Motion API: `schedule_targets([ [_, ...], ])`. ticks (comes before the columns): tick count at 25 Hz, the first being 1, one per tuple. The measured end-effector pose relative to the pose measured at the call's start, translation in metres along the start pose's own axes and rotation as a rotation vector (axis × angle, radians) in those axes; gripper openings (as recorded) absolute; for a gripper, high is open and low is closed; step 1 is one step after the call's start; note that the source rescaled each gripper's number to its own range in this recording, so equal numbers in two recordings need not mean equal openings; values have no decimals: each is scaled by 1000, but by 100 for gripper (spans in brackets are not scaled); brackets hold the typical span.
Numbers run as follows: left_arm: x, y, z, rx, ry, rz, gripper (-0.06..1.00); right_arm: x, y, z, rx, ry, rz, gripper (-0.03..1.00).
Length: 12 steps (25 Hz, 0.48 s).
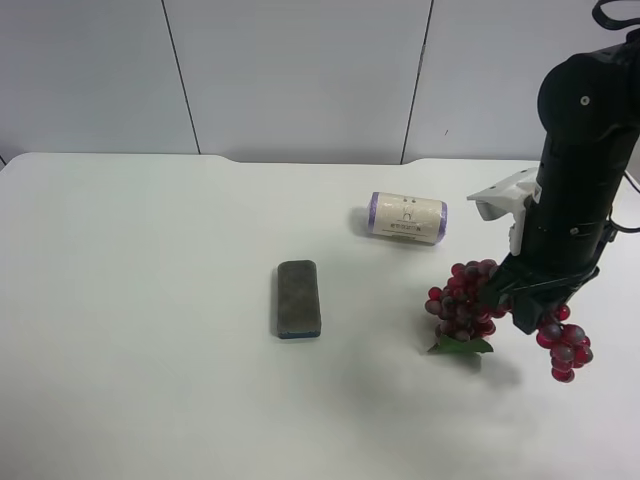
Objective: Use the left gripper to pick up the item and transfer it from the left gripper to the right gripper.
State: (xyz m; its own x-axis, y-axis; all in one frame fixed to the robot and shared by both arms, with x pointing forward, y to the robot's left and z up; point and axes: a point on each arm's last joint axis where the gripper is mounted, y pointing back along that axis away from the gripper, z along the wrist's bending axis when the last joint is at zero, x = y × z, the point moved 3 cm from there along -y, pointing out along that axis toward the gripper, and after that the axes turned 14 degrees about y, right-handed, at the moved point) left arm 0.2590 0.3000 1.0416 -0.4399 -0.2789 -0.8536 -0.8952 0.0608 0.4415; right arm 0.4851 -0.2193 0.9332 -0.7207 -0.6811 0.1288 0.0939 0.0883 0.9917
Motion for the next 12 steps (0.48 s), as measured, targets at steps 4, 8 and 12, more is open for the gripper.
schedule_targets([
  [4, 0, 0, 0, 0, 0, 0, 100, -1, 0, 0, 3, -2, -10, 0],
  [8, 0, 0, 0, 0, 0, 0, 100, 0, 0, 0, 0, -8, -2, 37],
  [12, 0, 0, 0, 0, 0, 0, 100, 2, 0, 1, -7, -32, 13, 89],
])
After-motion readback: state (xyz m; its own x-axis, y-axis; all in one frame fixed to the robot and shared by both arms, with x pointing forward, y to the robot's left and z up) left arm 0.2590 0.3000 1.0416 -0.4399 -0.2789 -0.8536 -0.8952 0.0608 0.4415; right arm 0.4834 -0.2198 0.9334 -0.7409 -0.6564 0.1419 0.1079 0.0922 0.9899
